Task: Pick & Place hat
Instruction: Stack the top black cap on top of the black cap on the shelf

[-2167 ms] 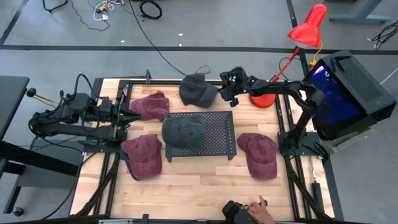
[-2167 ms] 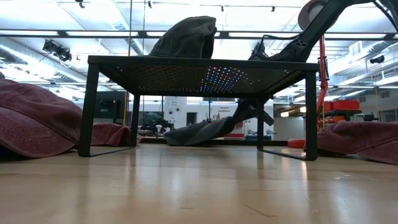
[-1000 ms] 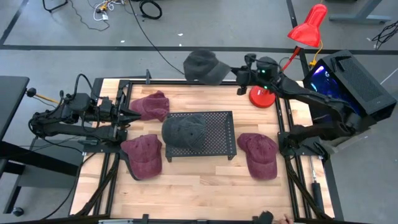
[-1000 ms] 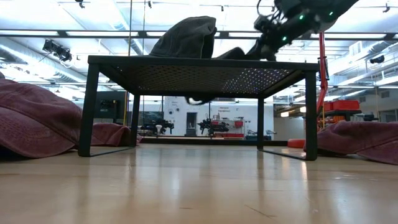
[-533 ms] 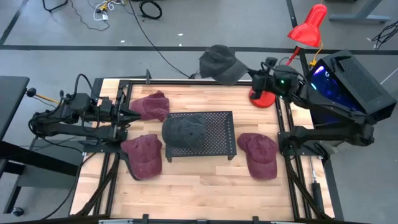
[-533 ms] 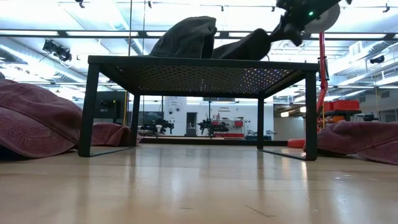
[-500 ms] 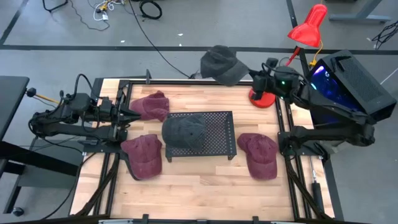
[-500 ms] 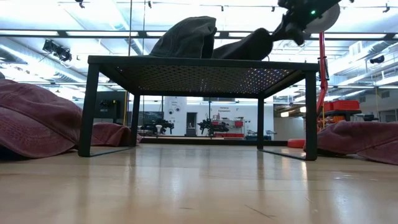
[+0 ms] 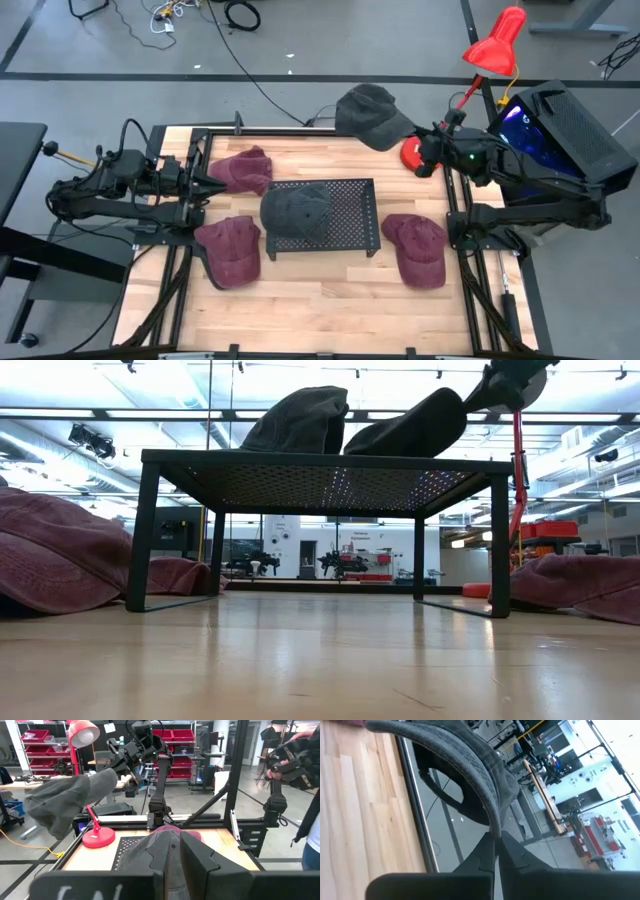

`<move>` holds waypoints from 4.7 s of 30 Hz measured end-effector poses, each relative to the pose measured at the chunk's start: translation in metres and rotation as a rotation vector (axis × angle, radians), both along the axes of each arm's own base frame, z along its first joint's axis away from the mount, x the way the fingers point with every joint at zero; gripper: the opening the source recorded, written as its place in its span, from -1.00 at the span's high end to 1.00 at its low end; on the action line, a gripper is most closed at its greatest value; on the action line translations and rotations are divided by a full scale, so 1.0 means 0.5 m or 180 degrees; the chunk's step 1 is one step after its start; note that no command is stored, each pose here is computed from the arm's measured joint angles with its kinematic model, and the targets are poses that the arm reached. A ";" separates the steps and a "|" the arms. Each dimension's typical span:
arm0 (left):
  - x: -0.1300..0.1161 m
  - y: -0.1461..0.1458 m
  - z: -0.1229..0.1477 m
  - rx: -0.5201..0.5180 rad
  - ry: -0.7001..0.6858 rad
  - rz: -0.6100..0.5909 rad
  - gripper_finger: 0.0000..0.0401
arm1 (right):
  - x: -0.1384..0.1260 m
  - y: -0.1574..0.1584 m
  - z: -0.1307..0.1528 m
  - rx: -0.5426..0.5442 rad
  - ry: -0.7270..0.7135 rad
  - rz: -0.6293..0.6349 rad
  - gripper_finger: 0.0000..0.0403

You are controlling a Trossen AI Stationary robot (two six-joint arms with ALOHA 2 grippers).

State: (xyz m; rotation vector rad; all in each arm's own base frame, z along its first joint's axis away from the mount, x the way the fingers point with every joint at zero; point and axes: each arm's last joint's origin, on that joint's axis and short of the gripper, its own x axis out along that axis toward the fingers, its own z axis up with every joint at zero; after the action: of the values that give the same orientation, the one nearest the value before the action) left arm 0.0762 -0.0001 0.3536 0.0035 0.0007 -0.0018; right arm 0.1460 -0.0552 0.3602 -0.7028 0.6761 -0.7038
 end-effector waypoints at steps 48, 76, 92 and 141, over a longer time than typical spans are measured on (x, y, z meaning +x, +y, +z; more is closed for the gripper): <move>0.000 0.000 0.000 0.0000 -0.0002 0.0000 0.76 | -0.140 0.082 0.020 0.1377 -0.1073 0.1488 1.00; 0.000 0.000 0.000 0.0000 -0.0001 0.0002 0.76 | -0.225 0.119 -0.038 0.0989 -0.0984 0.3171 1.00; 0.000 0.000 0.000 0.0000 0.0000 0.0001 0.76 | -0.197 0.134 -0.085 0.1397 -0.0828 0.4296 0.99; 0.000 0.000 0.000 0.0000 0.0001 0.0001 0.76 | -0.139 0.126 -0.243 0.1264 -0.0107 0.4371 0.98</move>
State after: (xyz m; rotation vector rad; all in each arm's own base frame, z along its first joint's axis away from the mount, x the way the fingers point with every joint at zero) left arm 0.0762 -0.0001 0.3536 0.0035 0.0010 -0.0014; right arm 0.0765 0.0077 0.2390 -0.6104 0.1649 0.6671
